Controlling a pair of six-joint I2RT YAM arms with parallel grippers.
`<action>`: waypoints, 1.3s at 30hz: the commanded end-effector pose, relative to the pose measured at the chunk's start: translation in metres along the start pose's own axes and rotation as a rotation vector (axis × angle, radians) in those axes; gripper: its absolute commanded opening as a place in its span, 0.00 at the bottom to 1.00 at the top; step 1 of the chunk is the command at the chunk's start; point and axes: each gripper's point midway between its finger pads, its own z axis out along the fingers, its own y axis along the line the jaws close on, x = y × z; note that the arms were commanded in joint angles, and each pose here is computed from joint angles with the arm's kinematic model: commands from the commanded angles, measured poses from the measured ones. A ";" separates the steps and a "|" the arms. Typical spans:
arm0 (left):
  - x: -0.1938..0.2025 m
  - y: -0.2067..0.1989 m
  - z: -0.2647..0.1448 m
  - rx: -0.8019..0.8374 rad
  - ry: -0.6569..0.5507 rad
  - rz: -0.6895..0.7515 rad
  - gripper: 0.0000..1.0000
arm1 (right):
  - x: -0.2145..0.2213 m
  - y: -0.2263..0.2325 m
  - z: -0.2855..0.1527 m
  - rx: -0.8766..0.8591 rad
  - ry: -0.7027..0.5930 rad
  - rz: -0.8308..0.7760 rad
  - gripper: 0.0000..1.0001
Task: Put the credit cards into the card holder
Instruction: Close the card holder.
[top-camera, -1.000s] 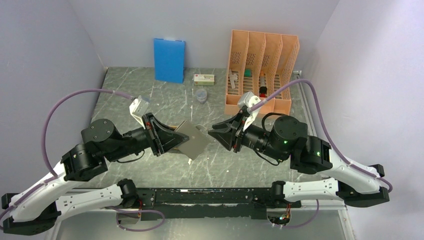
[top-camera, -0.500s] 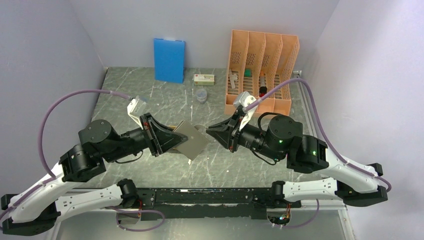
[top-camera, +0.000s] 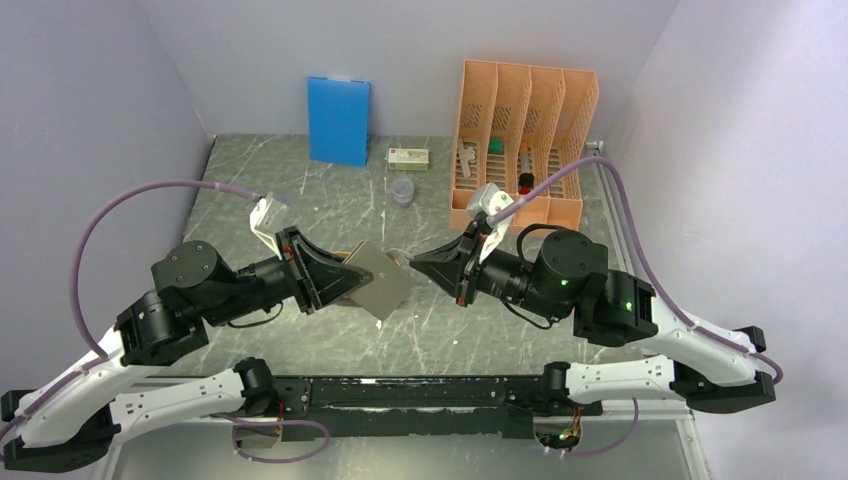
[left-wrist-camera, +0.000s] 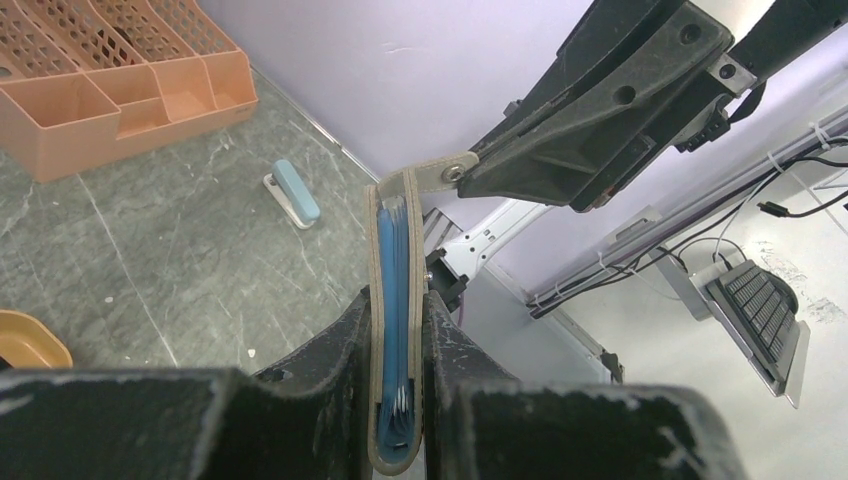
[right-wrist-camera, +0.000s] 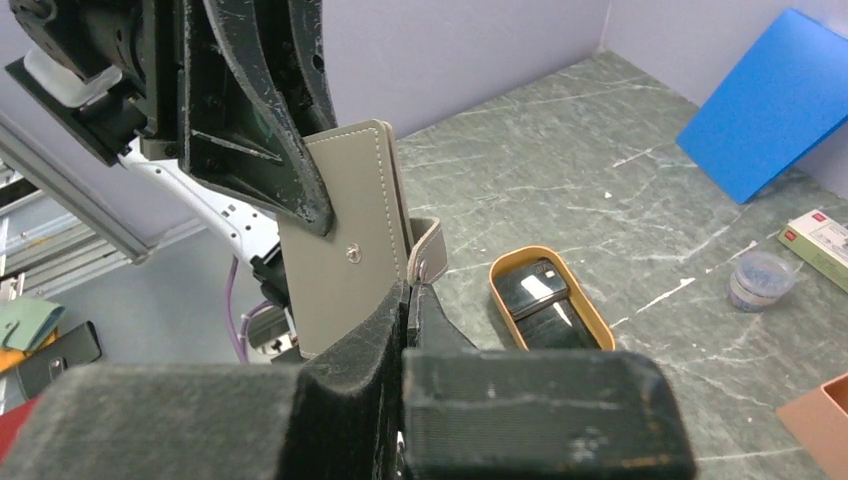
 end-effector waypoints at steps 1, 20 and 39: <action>-0.008 -0.002 -0.003 -0.002 -0.025 -0.006 0.05 | -0.010 0.008 -0.003 -0.051 -0.017 -0.025 0.00; -0.018 0.016 0.012 -0.154 -0.032 -0.058 0.05 | 0.040 -0.007 0.029 0.006 0.192 -0.245 0.00; -0.017 0.012 0.011 -0.125 -0.031 -0.064 0.05 | 0.051 -0.005 0.036 0.003 0.231 -0.249 0.00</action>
